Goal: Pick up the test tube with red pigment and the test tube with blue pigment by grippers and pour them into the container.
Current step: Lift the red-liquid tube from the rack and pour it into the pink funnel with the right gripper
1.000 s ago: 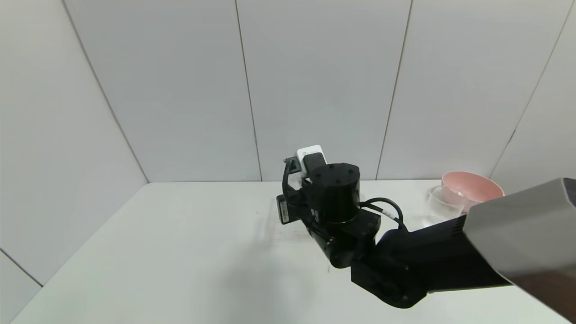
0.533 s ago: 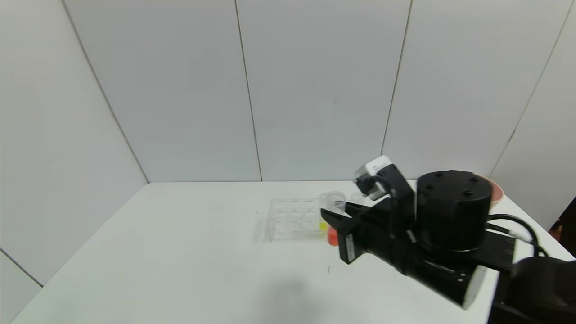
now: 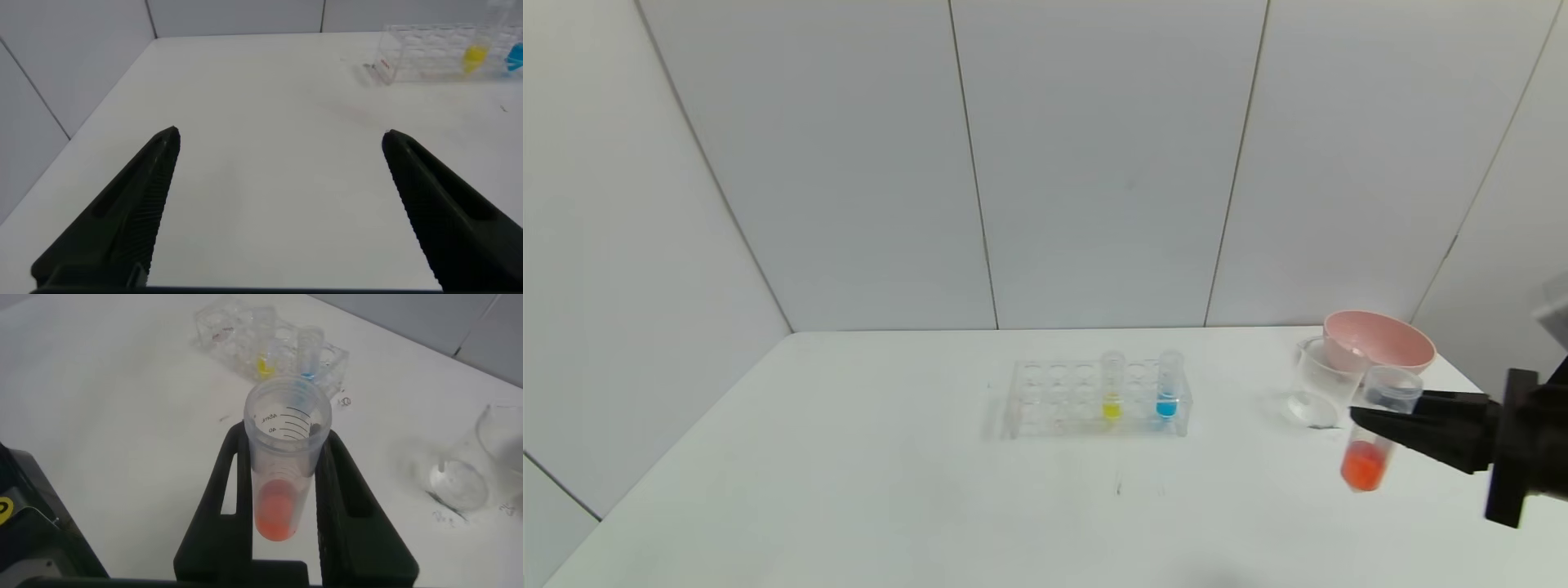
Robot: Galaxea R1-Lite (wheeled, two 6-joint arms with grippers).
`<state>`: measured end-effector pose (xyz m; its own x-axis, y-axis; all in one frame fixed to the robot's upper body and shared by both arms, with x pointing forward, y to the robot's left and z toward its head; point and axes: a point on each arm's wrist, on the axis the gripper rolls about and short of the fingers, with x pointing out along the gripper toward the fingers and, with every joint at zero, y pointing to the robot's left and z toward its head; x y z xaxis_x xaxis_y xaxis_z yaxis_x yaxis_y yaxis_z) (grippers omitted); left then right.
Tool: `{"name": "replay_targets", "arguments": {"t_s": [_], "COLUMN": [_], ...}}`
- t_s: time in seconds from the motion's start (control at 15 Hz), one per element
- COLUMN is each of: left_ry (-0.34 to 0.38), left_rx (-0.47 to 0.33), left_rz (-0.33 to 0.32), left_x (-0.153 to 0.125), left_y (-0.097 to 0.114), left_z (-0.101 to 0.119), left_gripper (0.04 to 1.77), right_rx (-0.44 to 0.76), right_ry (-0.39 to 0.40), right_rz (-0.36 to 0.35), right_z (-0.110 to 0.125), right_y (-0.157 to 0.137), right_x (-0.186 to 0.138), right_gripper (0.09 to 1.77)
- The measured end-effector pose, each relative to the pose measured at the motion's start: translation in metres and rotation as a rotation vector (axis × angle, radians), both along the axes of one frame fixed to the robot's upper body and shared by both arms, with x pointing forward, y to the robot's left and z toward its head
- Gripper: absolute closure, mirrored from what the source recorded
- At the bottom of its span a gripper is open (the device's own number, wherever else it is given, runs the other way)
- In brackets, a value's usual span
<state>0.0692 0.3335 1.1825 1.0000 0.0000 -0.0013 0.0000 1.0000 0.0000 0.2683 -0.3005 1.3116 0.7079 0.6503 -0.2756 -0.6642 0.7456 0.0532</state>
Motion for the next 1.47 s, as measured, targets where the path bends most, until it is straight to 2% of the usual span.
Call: {"name": "replay_targets", "arguments": {"t_s": [0.27, 0.47, 0.8, 1.13, 1.47], "left_ry": [0.000, 0.000, 0.000, 0.000, 0.000], "left_rx": [0.000, 0.000, 0.000, 0.000, 0.000], "left_rz": [0.000, 0.000, 0.000, 0.000, 0.000], "left_x": [0.000, 0.000, 0.000, 0.000, 0.000], "left_y": [0.000, 0.000, 0.000, 0.000, 0.000], "left_z": [0.000, 0.000, 0.000, 0.000, 0.000], "left_gripper": [0.05, 0.05, 0.05, 0.05, 0.05], "right_rx": [-0.037, -0.084, -0.200, -0.338, -0.532], "right_ry": [-0.081, -0.101, -0.146, -0.041, 0.035], "right_rz": [-0.060, -0.099, -0.099, -0.112, -0.045], "right_z": [0.011, 0.015, 0.017, 0.018, 0.024], "right_y": [-0.049, -0.069, -0.092, -0.105, -0.114], "right_x": [0.003, 0.032, 0.098, 0.142, 0.171], "right_gripper": [1.35, 1.35, 1.35, 1.35, 1.35]}}
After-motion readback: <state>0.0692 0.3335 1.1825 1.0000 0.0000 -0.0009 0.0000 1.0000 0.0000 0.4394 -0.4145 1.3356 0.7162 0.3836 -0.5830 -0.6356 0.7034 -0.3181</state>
